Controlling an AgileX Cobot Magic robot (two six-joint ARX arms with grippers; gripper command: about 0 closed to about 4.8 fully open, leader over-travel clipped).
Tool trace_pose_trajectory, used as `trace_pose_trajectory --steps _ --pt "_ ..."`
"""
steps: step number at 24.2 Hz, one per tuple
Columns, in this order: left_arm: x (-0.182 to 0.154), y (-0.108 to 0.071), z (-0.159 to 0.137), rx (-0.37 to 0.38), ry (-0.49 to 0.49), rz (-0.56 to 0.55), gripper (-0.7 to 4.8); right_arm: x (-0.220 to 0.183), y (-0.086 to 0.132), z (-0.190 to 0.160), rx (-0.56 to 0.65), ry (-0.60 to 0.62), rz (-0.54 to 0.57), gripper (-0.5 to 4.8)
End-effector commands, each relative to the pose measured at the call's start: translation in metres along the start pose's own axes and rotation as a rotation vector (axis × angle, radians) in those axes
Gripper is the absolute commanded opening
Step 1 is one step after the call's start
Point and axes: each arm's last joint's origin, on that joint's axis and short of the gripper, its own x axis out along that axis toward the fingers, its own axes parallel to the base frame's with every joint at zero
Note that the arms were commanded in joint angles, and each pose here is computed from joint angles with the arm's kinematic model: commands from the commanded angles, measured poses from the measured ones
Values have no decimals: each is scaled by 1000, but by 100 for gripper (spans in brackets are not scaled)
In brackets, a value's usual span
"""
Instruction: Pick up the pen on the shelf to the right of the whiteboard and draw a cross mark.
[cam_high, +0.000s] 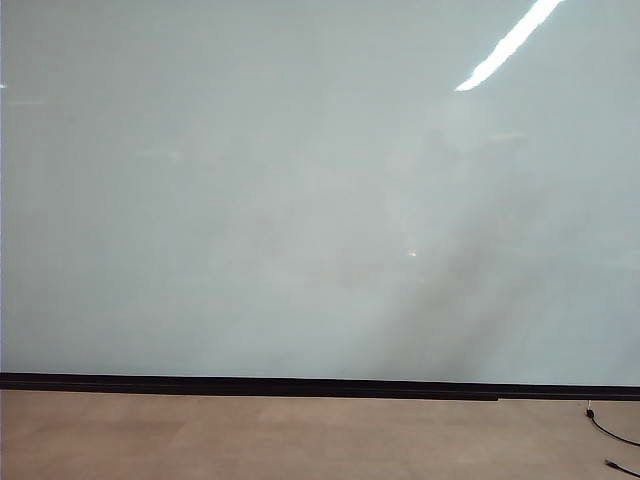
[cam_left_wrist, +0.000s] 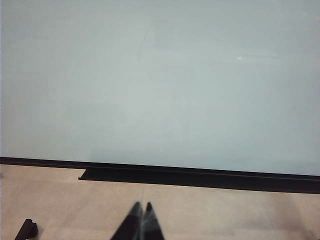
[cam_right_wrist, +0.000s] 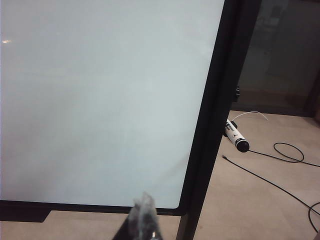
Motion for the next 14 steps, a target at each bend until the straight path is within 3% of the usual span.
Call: trace_pose_trajectory --steps 1,10,14 --pt "0 0 2 5 -9 -4 -4 0 0 3 3 -18 -3 -9" --pt "0 0 2 4 -9 -4 -4 0 0 4 2 -31 -4 -9" --pt "0 0 2 4 -9 -4 -5 -1 -1 10 2 -91 -10 -9"
